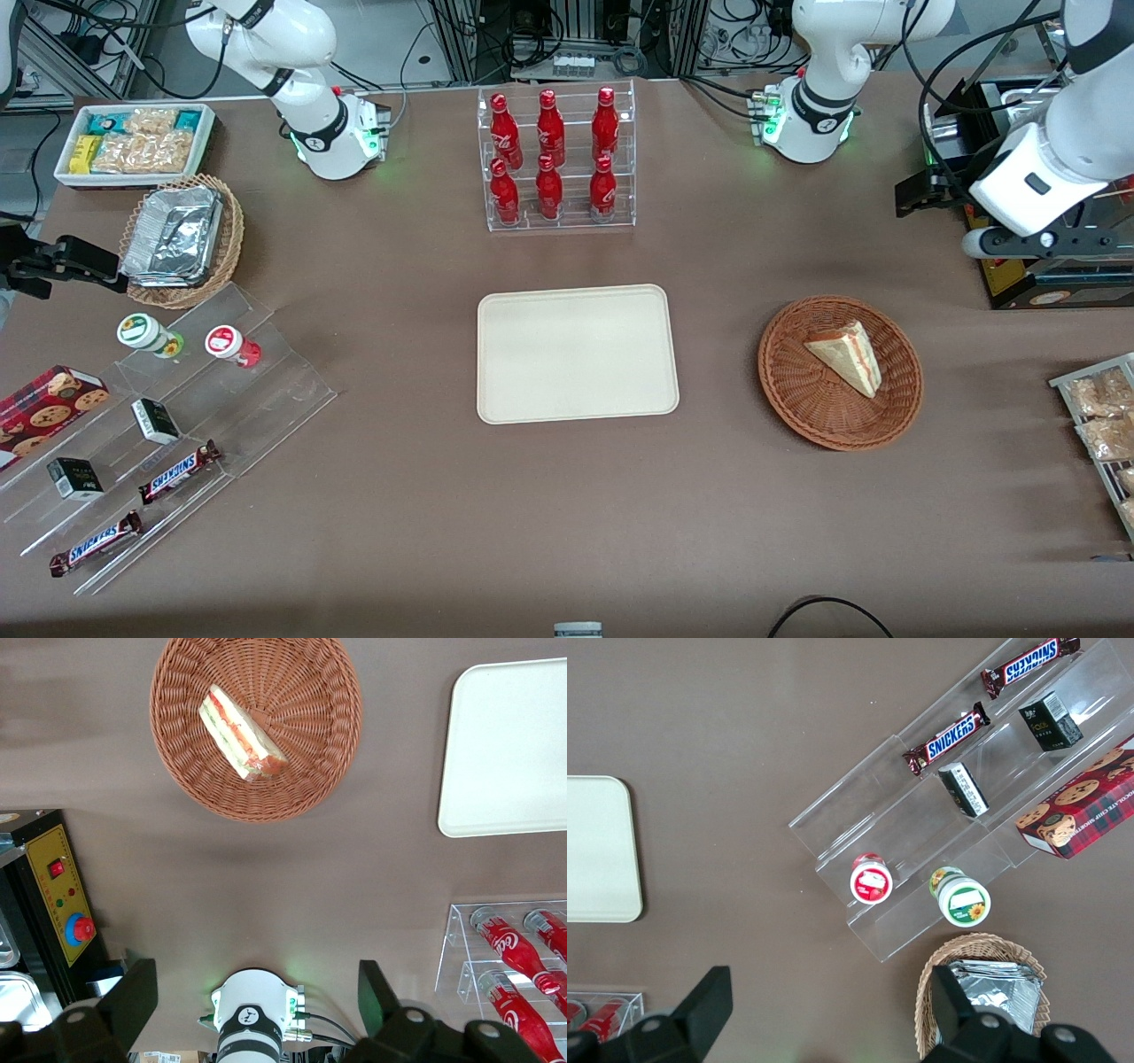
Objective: Place sandwich from basket to tray
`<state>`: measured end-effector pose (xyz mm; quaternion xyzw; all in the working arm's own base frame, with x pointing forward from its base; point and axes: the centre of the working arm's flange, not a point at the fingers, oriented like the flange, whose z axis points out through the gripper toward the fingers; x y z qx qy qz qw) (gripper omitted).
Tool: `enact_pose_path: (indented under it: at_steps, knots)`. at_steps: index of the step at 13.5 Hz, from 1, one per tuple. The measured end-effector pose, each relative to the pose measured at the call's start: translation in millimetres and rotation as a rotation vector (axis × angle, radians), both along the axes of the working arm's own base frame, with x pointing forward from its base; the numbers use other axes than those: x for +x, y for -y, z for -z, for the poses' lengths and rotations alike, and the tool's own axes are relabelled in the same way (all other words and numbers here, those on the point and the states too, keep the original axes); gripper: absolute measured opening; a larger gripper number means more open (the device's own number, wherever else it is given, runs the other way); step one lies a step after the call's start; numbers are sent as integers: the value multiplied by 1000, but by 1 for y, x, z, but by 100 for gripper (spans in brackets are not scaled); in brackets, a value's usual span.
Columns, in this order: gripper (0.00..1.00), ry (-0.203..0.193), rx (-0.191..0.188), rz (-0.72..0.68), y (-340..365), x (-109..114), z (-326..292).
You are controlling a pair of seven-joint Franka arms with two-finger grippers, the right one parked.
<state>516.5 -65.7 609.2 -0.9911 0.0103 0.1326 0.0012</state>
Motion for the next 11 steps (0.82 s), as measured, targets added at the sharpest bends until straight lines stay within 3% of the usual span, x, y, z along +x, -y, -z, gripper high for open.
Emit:
enact_pose_path:
  at_steps: [6, 11]
  knots:
    - [100, 8, 4, -3, -1, 6, 8]
    - [100, 3, 8, -37, -16, 29, 72]
